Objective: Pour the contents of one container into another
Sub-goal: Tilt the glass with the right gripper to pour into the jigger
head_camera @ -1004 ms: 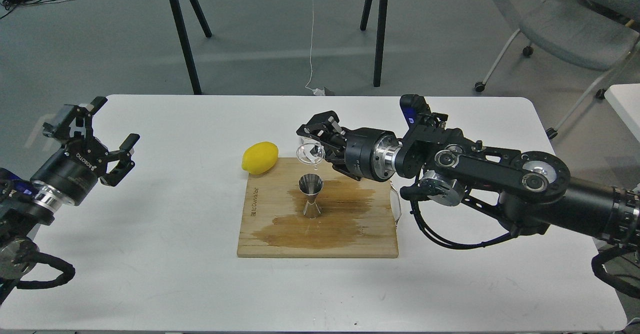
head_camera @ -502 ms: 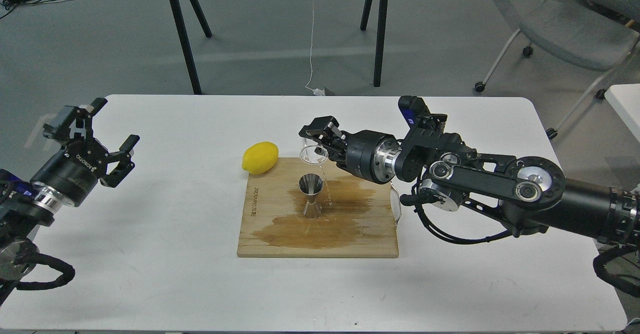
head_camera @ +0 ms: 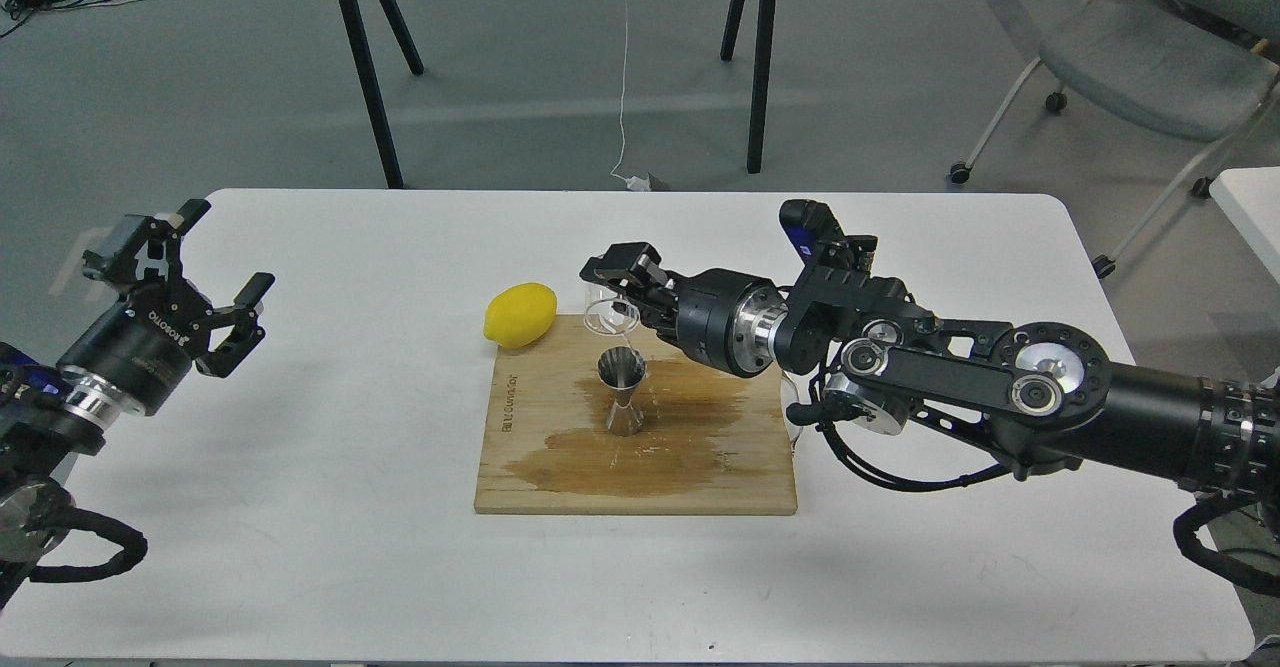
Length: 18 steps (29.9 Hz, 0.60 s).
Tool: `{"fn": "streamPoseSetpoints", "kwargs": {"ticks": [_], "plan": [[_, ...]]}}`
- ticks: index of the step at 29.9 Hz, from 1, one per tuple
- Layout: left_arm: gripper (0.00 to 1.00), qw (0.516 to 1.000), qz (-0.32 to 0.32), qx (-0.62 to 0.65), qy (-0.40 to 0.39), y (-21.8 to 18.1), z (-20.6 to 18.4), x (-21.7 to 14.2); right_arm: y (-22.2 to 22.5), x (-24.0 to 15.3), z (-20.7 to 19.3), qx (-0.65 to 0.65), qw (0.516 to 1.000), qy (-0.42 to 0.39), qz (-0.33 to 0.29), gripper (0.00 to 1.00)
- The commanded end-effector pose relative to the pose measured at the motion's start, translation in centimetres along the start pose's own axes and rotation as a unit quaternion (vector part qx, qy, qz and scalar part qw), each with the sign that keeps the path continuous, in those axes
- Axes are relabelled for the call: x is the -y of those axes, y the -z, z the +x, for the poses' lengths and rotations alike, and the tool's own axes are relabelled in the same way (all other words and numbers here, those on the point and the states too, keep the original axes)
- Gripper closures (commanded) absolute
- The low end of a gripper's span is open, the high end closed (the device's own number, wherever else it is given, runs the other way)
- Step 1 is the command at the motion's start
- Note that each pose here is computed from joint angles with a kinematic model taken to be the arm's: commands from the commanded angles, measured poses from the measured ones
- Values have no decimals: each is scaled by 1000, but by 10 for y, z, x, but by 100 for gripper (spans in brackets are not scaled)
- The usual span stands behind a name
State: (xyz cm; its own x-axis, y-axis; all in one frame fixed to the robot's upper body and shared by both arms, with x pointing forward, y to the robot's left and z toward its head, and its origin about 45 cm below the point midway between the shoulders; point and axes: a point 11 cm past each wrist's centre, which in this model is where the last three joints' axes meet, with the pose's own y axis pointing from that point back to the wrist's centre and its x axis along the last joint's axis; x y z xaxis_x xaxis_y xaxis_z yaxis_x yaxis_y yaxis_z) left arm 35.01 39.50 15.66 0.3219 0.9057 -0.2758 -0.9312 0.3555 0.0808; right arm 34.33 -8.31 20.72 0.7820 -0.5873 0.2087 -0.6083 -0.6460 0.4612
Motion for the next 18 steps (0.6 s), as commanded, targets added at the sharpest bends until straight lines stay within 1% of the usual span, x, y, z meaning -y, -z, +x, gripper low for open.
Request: {"fn": "streamPoseSetpoints", "kwargs": {"ticks": [1,18], "plan": [[1,1000,0,1,0,0,0,0,3,3,-4,0,1000,3,10,57],[1,1000,3,-1,-3,3,2,-3,1,4,-6,-26,1000,3,10,57]]}}
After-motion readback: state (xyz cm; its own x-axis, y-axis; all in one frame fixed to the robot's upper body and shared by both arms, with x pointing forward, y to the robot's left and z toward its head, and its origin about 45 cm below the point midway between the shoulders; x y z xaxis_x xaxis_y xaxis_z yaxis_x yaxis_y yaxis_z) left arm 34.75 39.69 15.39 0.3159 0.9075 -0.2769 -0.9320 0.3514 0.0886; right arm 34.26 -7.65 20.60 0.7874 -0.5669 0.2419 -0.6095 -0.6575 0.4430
